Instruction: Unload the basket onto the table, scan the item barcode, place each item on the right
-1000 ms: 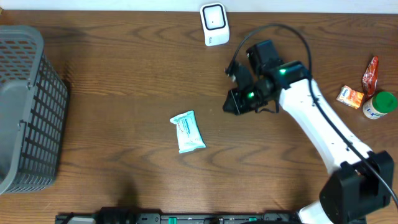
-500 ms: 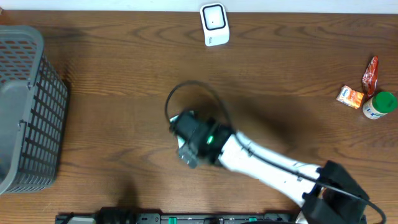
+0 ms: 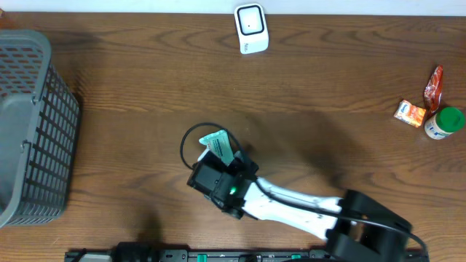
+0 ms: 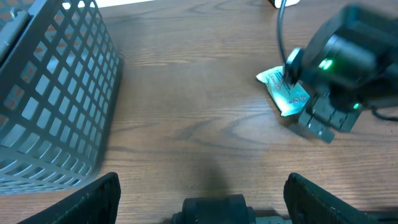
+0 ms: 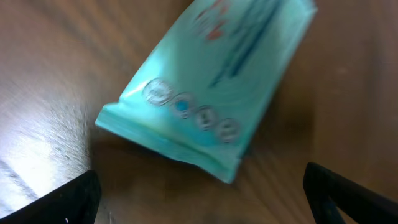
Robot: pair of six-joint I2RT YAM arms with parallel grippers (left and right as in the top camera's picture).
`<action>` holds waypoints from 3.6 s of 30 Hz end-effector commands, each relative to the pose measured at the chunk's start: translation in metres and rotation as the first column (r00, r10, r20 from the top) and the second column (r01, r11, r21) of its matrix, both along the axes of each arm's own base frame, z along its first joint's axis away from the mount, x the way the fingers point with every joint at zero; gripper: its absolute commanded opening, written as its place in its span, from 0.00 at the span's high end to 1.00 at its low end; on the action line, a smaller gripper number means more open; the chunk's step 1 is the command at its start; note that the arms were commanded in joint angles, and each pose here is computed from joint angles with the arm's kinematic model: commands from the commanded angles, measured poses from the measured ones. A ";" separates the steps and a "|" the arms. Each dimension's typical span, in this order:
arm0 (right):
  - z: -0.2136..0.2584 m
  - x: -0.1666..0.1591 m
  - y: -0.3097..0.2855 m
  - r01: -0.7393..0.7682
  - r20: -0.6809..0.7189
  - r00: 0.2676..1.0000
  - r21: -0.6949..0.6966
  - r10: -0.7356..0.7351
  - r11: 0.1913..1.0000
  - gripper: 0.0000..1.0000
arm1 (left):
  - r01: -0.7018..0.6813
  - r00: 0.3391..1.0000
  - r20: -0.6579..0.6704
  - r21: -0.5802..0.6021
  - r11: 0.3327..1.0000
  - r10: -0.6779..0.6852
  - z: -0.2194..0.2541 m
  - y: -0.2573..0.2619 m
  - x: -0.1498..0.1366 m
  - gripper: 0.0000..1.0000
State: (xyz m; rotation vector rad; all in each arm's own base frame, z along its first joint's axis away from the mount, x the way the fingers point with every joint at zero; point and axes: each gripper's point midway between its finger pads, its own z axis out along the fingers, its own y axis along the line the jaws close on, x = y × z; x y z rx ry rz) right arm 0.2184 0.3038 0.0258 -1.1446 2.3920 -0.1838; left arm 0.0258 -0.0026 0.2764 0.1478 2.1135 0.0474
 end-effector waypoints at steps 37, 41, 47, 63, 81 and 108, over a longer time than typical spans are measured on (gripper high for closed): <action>0.121 0.042 0.046 0.088 -0.226 0.974 0.259 -0.029 0.962 0.99 | 0.002 1.000 0.003 0.013 1.000 -0.002 0.000 0.001 -0.001 0.16; 0.142 0.035 0.031 0.129 -0.401 0.915 0.380 0.037 0.916 0.99 | 0.002 1.000 0.003 0.013 1.000 -0.002 0.000 0.001 -0.001 0.16; 0.143 0.031 0.005 0.171 -0.610 0.728 0.605 0.314 0.778 0.99 | 0.002 1.000 0.003 0.013 1.000 -0.002 0.000 0.001 -0.001 0.16; 0.008 0.078 -0.080 0.492 -0.817 0.560 0.461 0.137 0.738 0.40 | 0.002 1.000 0.003 0.013 1.000 -0.002 0.000 0.001 -0.001 0.16; 0.011 0.154 -0.099 0.511 -0.650 0.740 0.376 -0.173 0.773 0.07 | 0.002 1.000 0.003 0.013 1.000 -0.002 0.000 0.001 -0.001 0.16; -0.018 0.125 0.014 0.255 -0.402 0.908 0.306 -0.118 0.917 0.99 | 0.002 1.000 0.003 0.013 1.000 -0.002 0.000 0.001 -0.001 0.16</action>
